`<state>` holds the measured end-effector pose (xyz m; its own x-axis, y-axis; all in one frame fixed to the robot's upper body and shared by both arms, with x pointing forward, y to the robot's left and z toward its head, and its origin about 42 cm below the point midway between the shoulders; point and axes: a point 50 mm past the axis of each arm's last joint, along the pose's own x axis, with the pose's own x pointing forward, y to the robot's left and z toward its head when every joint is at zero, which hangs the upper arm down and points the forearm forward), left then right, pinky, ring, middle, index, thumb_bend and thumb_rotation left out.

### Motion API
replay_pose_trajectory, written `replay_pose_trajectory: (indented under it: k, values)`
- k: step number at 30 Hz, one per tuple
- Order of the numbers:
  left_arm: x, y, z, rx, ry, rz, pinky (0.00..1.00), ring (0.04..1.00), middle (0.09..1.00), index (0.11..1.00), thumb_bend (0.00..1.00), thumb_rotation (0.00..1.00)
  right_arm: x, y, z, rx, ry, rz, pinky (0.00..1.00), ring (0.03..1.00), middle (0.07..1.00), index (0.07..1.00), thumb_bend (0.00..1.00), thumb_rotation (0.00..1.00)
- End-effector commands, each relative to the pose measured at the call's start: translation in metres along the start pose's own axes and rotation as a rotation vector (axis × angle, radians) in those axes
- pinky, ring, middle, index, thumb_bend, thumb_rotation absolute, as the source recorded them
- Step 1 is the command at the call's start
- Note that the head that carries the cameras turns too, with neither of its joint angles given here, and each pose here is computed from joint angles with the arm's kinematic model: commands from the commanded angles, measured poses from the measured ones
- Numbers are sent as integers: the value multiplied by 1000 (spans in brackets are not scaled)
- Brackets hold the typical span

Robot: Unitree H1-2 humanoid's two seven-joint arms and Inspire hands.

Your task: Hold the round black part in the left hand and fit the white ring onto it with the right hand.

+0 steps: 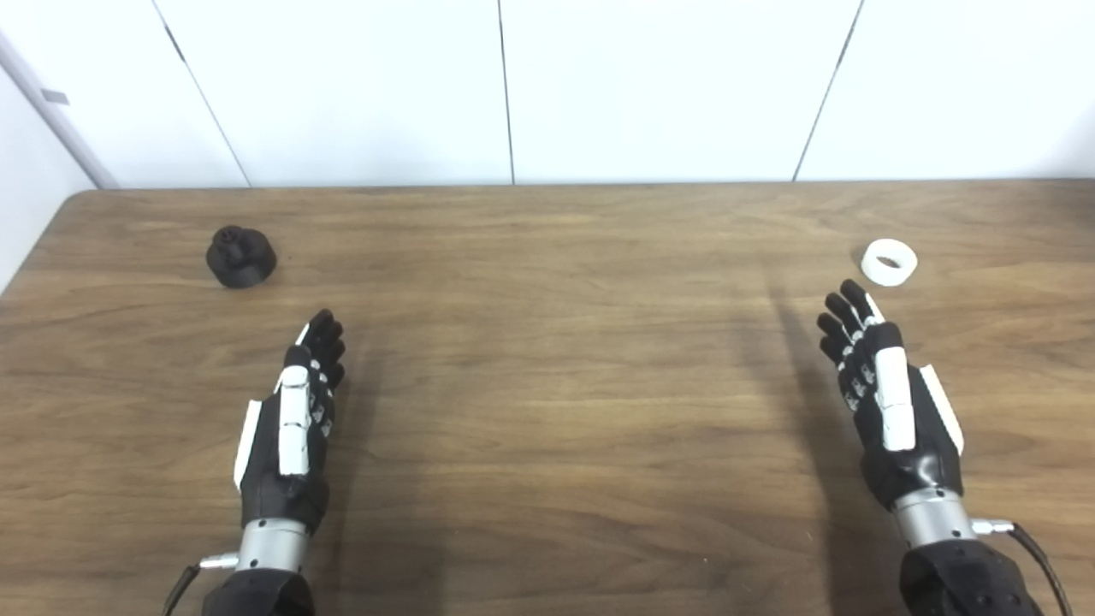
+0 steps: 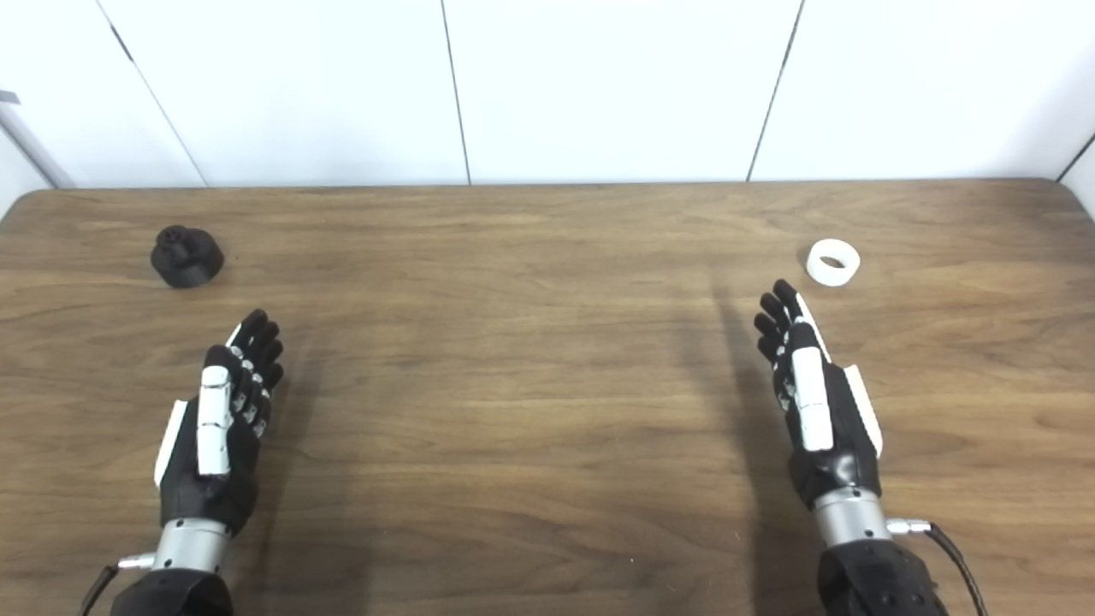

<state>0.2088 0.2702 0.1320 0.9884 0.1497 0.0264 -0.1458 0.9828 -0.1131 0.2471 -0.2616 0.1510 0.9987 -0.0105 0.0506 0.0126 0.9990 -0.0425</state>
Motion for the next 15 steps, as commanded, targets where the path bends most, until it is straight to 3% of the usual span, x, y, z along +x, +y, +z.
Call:
replay_pose_trajectory:
  k: [1, 15]
  values:
    - [-3, 2, 4, 0, -38, 0, 1000, 976, 960, 956, 453, 972, 5, 0, 11, -7, -70, 4, 950, 945, 955, 973, 546, 1000]
    - [-5, 1, 2, 2, -33, 2, 1000, 979, 959, 957, 449, 975, 3, -2, 6, -22, -68, 0, 938, 937, 949, 967, 539, 1000]
